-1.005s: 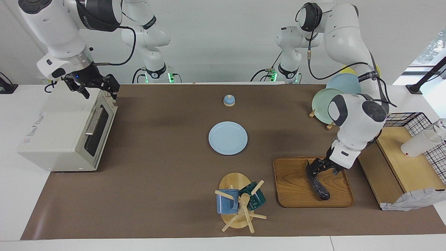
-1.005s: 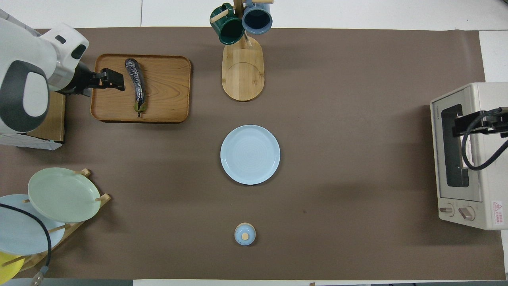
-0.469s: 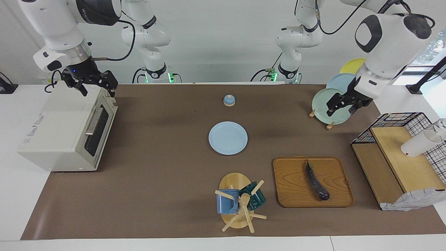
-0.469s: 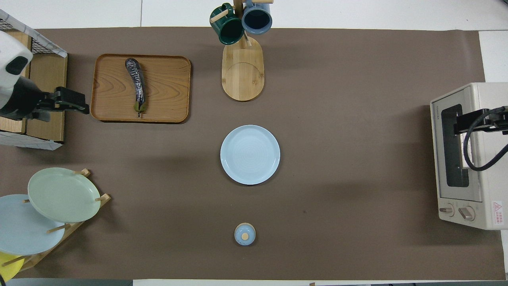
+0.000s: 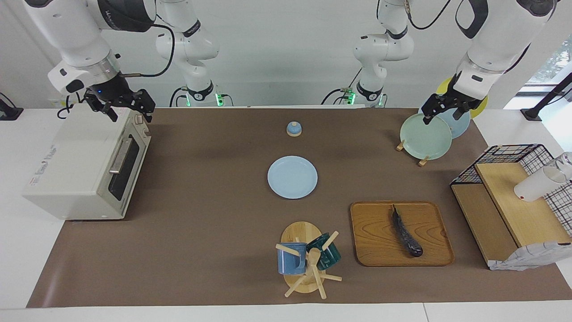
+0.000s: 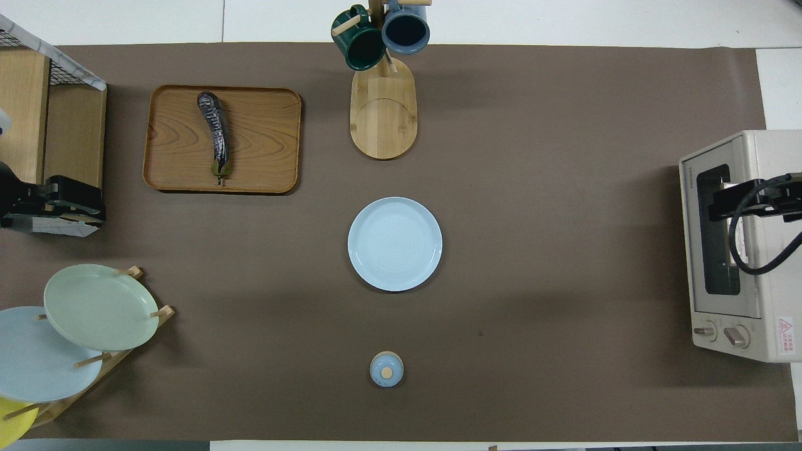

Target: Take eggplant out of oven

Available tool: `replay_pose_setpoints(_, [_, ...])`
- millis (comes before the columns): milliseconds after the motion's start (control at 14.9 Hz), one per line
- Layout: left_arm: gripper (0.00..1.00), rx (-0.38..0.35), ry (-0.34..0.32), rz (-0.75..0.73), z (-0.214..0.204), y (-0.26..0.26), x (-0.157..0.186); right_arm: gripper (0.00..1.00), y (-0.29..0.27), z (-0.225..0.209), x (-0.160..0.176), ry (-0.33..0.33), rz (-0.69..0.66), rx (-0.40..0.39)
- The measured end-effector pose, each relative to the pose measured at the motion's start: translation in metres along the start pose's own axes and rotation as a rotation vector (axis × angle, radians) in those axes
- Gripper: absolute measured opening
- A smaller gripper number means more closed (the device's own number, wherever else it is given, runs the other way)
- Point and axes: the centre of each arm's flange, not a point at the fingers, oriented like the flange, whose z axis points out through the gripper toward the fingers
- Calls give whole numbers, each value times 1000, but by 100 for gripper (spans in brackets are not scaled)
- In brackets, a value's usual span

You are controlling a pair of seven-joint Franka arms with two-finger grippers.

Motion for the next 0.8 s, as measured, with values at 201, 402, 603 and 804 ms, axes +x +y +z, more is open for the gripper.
replay_pose_setpoints(201, [100, -26, -15, 5, 2, 7, -3, 100, -3, 0, 0, -1, -6, 0])
replay_pose_setpoints(402, [100, -34, 6, -1, -2, 6, 0, 100, -4, 0, 0, -3, -9, -1])
replay_pose_setpoints(603, [100, -38, -2, -2, -16, 4, -5, 100, -4, 0, 0, -3, -8, -1])
replay_pose_setpoints(804, [100, -66, -13, -2, -13, 7, -4, 100, -3, 0, 0, -3, -7, 0])
